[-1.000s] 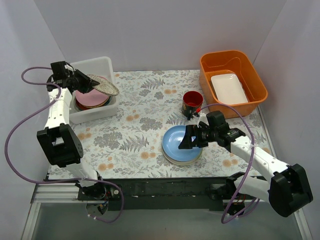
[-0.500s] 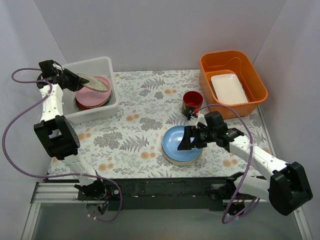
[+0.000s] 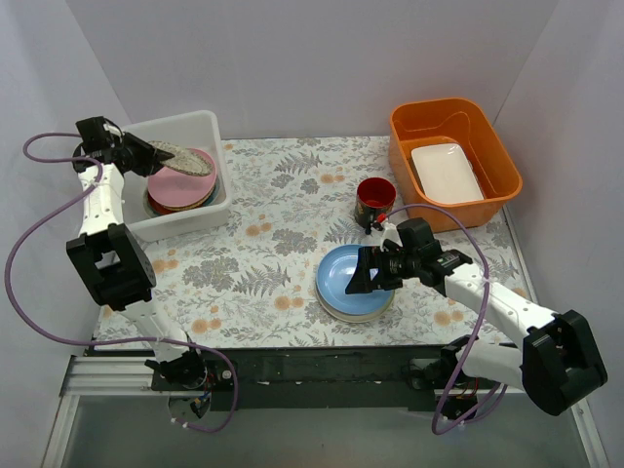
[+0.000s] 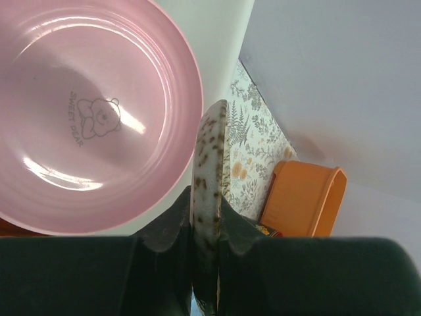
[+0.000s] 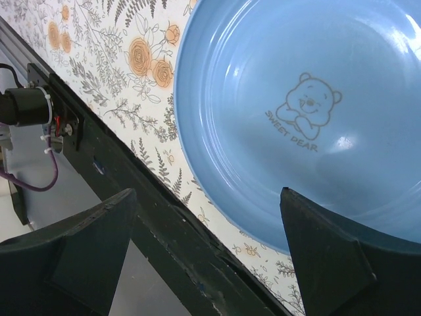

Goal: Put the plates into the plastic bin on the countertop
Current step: Place the plate in the plastic bin, then pick up the plate at the center of the board.

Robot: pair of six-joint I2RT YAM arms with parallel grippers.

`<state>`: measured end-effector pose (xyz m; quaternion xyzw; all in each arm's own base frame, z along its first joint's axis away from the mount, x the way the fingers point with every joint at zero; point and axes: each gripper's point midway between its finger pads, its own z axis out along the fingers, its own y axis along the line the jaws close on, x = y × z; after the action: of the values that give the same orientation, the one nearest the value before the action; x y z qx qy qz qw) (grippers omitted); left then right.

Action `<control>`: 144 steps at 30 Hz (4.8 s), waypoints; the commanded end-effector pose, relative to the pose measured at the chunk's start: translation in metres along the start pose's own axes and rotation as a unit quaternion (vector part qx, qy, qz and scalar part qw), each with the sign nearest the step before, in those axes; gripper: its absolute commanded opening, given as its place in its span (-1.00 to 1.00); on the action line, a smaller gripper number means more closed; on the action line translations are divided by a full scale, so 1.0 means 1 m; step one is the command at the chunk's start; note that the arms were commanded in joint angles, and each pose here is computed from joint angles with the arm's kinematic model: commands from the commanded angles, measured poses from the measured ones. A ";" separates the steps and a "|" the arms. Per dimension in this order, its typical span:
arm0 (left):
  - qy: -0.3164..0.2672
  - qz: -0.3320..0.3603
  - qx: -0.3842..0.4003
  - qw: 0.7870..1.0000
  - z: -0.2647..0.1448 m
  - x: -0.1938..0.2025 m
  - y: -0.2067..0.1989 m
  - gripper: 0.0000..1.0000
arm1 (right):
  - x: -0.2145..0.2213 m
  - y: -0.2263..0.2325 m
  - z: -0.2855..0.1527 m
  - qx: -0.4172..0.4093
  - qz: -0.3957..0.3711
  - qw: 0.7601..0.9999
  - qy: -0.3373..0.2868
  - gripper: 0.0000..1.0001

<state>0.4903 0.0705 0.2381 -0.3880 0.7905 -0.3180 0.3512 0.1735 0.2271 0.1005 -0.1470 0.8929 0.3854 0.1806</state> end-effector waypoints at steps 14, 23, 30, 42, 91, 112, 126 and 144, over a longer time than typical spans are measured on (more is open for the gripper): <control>-0.009 -0.012 -0.025 1.000 0.051 -0.007 0.047 -1.00 | 0.000 0.002 0.011 -0.011 -0.003 1.000 0.014 0.91; -0.015 0.000 -0.047 0.999 0.054 -0.010 0.057 -0.94 | 0.001 0.001 0.012 -0.011 -0.002 1.000 0.016 0.92; -0.028 0.024 -0.075 0.997 0.051 -0.022 0.061 -0.36 | 0.008 -0.001 0.011 -0.007 -0.004 1.000 0.024 0.92; -0.102 0.059 -0.143 0.983 0.022 -0.073 0.038 0.94 | 0.005 0.001 0.010 -0.009 -0.003 1.000 0.018 0.92; 0.179 0.261 0.024 0.948 -0.046 0.352 -0.067 0.95 | -0.015 -0.038 -0.041 0.174 0.029 0.981 -0.077 0.96; 0.238 0.252 0.007 0.938 -0.069 0.445 -0.018 0.95 | -0.011 -0.070 -0.048 0.232 0.061 0.968 -0.079 0.90; 0.226 0.255 0.003 0.940 -0.072 0.439 -0.008 0.95 | 0.001 -0.092 -0.023 0.228 0.080 0.968 -0.062 0.26; 0.220 0.244 -0.012 0.944 -0.083 0.433 0.014 0.95 | 0.006 -0.100 -0.010 0.216 0.096 0.970 -0.057 -0.97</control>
<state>0.2231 -0.2702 0.1267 -0.1046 0.9299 -0.2824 0.2113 0.1997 0.1537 0.0351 -0.0007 0.9587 0.2019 0.2005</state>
